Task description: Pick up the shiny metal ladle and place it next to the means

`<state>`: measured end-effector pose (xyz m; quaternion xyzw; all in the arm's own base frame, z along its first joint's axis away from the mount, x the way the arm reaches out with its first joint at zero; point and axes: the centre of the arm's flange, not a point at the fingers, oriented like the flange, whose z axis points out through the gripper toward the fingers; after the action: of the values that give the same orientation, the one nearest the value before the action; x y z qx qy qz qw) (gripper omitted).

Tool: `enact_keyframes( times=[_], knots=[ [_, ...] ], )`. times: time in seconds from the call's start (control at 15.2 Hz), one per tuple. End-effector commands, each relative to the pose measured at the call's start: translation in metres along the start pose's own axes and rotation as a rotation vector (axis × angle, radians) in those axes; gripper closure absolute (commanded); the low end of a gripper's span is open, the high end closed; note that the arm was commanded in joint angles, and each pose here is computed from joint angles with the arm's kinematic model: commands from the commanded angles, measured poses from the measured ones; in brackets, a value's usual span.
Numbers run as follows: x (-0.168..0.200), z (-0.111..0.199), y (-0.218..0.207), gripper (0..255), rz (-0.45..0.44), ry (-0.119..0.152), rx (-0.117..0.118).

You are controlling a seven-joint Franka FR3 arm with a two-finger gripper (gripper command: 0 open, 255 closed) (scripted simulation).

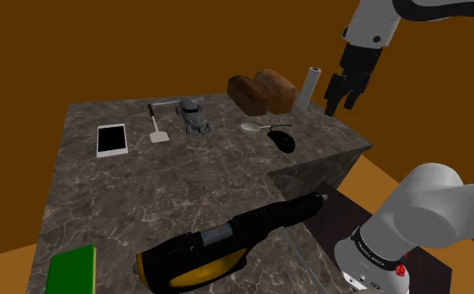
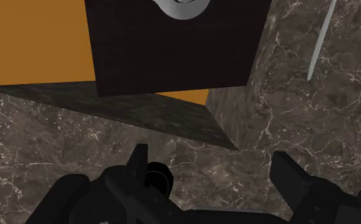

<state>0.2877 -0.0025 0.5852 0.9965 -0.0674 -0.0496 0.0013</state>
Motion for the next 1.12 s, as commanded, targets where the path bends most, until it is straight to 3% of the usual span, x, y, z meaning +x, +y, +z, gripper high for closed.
enact_keyframes(
  times=[0.0,1.06],
  knots=[
    [0.0,0.0,0.0,0,0.0,0.0,0.0],
    [0.177,0.101,0.016,0,-0.587,-0.016,-0.136]
  ],
)
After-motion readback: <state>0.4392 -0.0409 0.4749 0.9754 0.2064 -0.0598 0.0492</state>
